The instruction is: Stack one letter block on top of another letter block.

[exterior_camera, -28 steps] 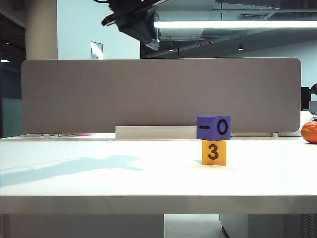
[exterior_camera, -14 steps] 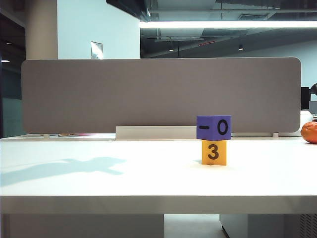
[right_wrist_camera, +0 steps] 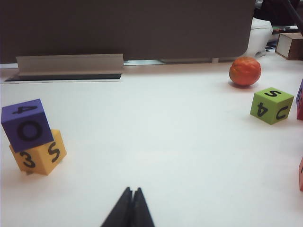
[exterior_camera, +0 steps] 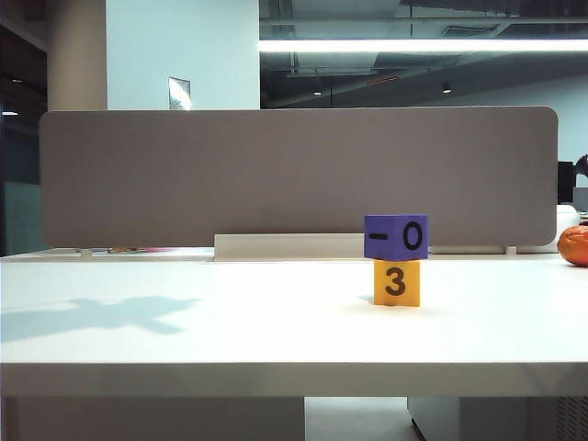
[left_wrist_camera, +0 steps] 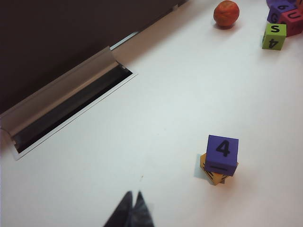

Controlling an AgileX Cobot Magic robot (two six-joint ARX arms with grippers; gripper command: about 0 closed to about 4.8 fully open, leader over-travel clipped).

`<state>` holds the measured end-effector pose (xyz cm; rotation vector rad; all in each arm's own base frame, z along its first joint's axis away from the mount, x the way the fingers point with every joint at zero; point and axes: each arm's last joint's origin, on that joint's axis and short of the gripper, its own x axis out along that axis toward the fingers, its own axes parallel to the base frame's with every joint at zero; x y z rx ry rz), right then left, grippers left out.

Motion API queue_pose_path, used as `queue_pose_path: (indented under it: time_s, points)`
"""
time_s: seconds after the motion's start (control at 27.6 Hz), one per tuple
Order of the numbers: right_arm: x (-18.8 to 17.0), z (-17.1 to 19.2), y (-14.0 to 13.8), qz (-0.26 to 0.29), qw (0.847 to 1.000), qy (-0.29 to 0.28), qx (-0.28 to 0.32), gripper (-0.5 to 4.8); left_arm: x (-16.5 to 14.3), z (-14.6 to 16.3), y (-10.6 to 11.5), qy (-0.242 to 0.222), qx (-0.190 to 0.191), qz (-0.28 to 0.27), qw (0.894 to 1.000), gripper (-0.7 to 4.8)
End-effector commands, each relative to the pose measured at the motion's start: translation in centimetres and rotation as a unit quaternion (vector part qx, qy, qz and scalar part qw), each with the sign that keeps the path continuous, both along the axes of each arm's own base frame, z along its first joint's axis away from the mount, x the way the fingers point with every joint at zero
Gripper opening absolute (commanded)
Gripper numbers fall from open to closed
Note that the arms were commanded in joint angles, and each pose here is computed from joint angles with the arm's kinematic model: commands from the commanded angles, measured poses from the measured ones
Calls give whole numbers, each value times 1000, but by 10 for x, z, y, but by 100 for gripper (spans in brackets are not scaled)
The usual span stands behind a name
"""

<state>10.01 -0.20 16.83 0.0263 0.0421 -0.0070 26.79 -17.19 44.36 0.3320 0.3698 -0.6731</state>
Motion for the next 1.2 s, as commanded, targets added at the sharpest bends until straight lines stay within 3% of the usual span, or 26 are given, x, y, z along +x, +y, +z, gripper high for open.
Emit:
queue_pose_path:
  time_s: [0.04, 0.54, 1.2]
  points:
    - [0, -1, -1, -9, 1000, 5, -2, -6, -2, 3, 1, -3, -1, 1, 1000, -6]
    - [0, -8, -1, -22, 999, 33, -2, -5, -3, 0, 2, 2, 15, -5, 1000, -6]
    - [0, -8, -1, -22, 999, 34, -2, -5, -5, 6, 10, 1, -10, -22, 1000, -6]
